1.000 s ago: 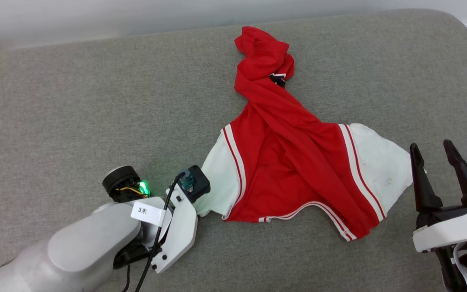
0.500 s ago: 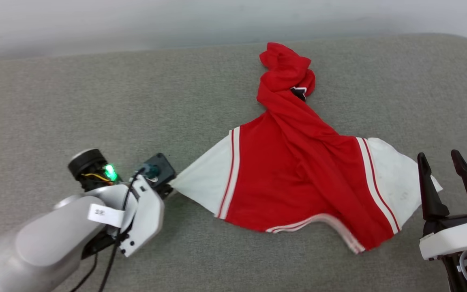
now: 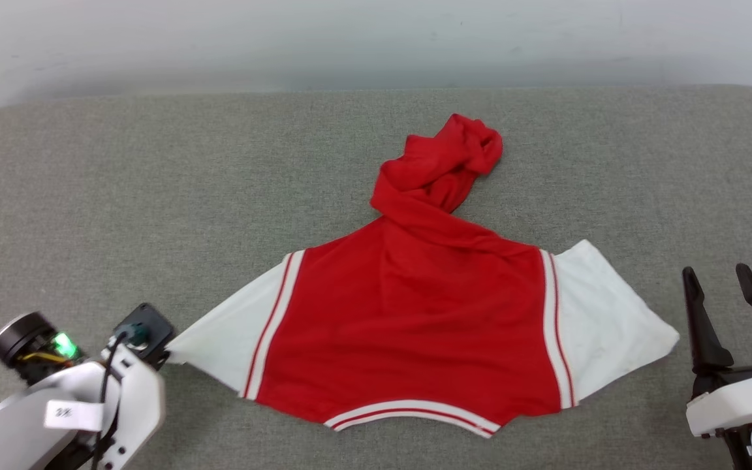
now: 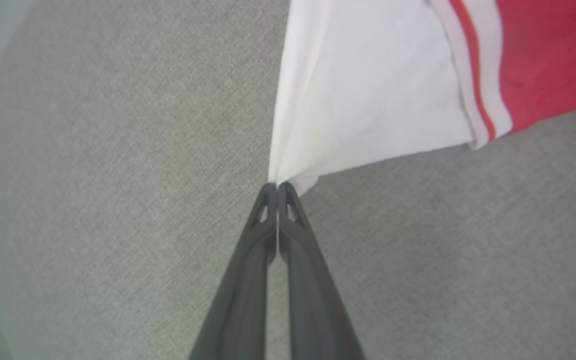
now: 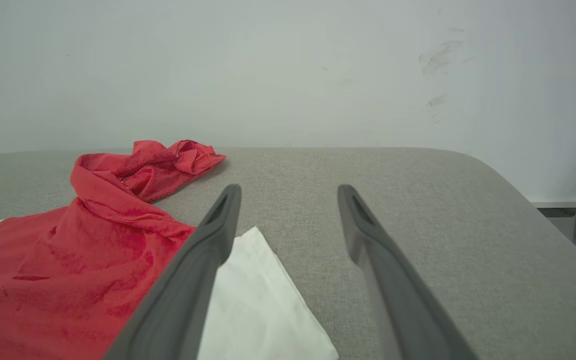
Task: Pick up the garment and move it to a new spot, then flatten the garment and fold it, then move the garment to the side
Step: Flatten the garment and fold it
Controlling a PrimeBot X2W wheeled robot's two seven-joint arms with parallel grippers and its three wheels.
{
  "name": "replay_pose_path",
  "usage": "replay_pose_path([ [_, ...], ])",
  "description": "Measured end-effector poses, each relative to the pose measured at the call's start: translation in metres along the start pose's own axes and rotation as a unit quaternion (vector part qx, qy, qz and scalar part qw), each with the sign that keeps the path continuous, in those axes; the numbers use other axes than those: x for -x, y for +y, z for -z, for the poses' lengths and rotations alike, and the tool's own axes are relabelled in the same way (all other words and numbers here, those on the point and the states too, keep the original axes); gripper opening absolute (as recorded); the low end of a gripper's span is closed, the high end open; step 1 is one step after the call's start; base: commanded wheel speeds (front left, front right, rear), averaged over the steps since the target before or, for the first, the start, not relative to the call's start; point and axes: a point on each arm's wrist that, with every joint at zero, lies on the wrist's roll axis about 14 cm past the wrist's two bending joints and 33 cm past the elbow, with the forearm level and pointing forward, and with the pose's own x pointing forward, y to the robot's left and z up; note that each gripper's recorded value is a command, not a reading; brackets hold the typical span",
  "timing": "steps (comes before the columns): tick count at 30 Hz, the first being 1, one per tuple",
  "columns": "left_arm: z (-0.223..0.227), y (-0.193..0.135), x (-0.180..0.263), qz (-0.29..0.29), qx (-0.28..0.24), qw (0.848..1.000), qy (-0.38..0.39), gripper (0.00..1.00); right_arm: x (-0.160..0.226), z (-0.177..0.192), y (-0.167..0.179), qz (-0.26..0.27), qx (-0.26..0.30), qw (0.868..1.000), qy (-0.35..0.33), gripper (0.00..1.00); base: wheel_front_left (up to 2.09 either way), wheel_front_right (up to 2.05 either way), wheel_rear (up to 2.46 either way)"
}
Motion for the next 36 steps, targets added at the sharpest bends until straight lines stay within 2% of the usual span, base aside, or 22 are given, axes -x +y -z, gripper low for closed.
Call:
replay_pose_path([
  [5,0.040,0.005,0.011,-0.025,0.037,0.998,0.041,0.00,0.004,0.007,-0.006,0.009,0.004,1.000,0.016,1.00,0.00,0.00,0.00],
  [9,0.037,-0.005,0.011,-0.025,0.078,0.997,0.018,0.00,0.007,0.013,-0.007,0.008,0.008,0.999,0.032,1.00,0.00,0.00,0.00],
  [10,0.032,-0.007,0.011,-0.028,0.090,0.996,0.006,0.35,0.007,0.013,-0.006,0.006,0.010,0.999,0.035,1.00,0.00,0.00,0.00],
  [11,0.027,-0.007,0.012,-0.033,0.096,0.995,-0.006,0.88,0.007,0.012,-0.005,0.003,0.013,0.999,0.036,1.00,0.00,0.00,0.00],
  [12,0.022,-0.006,0.013,-0.039,0.100,0.994,-0.019,1.00,0.006,0.011,-0.005,-0.001,0.017,0.999,0.036,1.00,0.00,0.00,0.00],
  [20,-0.021,0.010,0.037,-0.110,0.116,0.977,-0.142,1.00,-0.002,-0.014,0.002,-0.048,0.079,0.995,0.049,1.00,0.00,0.00,0.00],
  [25,-0.040,0.030,0.063,-0.177,0.131,0.952,-0.213,1.00,-0.014,-0.022,0.015,-0.097,0.113,0.985,0.086,1.00,0.00,0.00,0.00],
  [31,-0.051,0.048,0.087,-0.247,0.160,0.918,-0.265,1.00,-0.016,0.003,0.032,-0.161,0.153,0.952,0.211,1.00,0.00,0.00,0.00],
  [36,-0.054,0.055,0.099,-0.294,0.182,0.894,-0.286,1.00,-0.005,0.040,0.038,-0.194,0.178,0.905,0.333,1.00,0.00,0.00,0.00],
])
